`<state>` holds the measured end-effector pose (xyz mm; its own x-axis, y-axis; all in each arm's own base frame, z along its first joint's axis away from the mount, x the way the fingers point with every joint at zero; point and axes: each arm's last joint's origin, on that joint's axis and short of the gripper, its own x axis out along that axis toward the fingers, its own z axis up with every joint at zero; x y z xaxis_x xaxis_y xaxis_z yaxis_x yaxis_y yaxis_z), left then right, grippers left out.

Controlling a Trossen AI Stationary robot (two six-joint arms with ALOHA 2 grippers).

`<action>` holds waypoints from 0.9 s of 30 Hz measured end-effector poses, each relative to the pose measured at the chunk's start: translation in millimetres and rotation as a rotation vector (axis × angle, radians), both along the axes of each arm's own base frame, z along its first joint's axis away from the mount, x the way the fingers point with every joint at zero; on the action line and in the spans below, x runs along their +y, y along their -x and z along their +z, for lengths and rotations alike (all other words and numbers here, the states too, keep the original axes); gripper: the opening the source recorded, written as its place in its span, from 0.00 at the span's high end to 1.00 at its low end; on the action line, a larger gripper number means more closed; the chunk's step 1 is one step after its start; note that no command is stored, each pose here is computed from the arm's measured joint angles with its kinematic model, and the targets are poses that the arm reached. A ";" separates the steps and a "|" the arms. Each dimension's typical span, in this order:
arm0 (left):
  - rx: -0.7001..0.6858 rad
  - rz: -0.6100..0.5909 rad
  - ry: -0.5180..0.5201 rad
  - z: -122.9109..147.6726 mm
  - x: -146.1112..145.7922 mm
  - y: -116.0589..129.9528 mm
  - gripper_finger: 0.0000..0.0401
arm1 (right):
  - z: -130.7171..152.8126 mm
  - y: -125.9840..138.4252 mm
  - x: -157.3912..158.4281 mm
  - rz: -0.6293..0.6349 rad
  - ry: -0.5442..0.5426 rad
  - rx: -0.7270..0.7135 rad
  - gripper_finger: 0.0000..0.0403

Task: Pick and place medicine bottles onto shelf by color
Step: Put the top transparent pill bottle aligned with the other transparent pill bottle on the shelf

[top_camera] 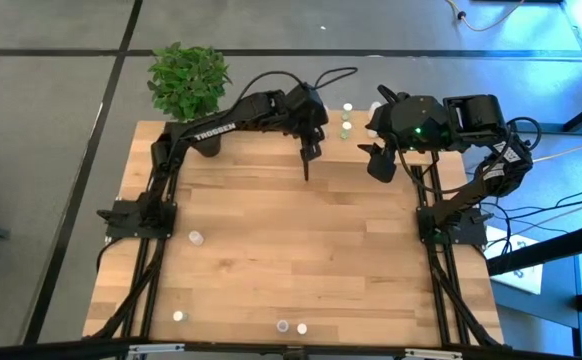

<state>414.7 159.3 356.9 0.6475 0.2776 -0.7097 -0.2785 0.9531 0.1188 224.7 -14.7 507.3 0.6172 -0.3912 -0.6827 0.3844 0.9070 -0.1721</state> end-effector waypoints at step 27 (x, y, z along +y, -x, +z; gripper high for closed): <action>0.000 -0.012 -0.103 2.4 -27.2 -11.9 0.65 | 12.0 25.9 4.4 0.067 -0.053 -0.065 0.41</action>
